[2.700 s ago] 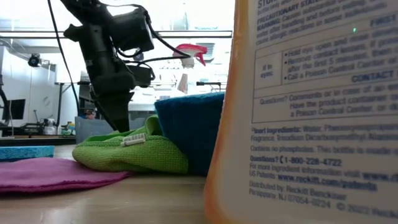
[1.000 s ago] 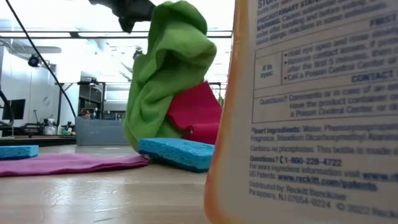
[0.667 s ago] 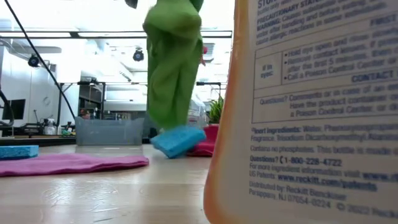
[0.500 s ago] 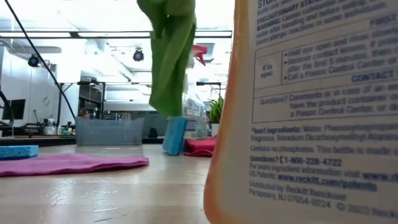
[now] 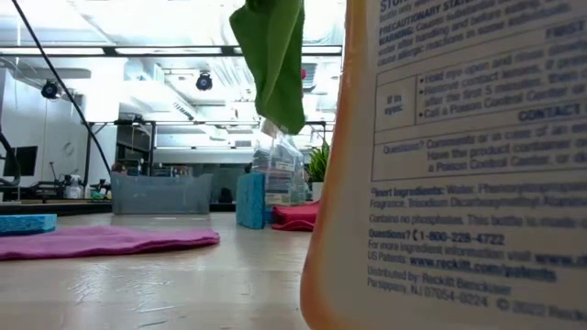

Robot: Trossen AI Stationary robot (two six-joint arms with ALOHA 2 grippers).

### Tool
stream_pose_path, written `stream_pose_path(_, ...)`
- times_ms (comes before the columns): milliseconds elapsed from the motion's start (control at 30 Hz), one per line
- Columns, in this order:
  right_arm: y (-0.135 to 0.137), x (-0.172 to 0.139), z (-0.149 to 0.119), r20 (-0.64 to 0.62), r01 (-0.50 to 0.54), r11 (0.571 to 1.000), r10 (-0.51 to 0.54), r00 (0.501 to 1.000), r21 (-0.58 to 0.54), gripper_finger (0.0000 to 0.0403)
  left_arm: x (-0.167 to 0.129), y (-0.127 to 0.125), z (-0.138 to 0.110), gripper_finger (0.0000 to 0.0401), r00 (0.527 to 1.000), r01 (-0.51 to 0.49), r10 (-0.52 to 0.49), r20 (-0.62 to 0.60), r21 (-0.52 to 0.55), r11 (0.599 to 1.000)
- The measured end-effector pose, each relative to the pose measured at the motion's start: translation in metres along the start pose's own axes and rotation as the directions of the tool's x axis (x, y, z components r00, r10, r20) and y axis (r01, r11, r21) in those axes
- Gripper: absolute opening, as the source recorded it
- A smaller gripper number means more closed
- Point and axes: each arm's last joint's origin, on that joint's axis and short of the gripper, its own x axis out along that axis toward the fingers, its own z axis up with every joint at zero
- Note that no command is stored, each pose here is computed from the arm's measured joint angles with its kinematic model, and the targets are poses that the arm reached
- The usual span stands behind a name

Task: Pick & Place Kitchen Items
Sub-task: Put the green towel into the purple bucket

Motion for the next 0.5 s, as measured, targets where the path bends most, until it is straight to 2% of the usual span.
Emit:
stream_pose_path(233,-0.015,0.006,0.004,0.018,0.091,0.996,-0.091,0.996,0.012,0.0288,0.029,-0.009,-0.018,0.0000,1.000,-0.001,0.001,0.012,0.035,0.999)
stream_pose_path(500,-0.027,0.018,0.009,0.026,0.080,0.997,-0.080,0.996,0.012,0.0288,0.074,-0.014,-0.028,0.0000,0.997,0.068,-0.070,0.033,0.044,0.997)
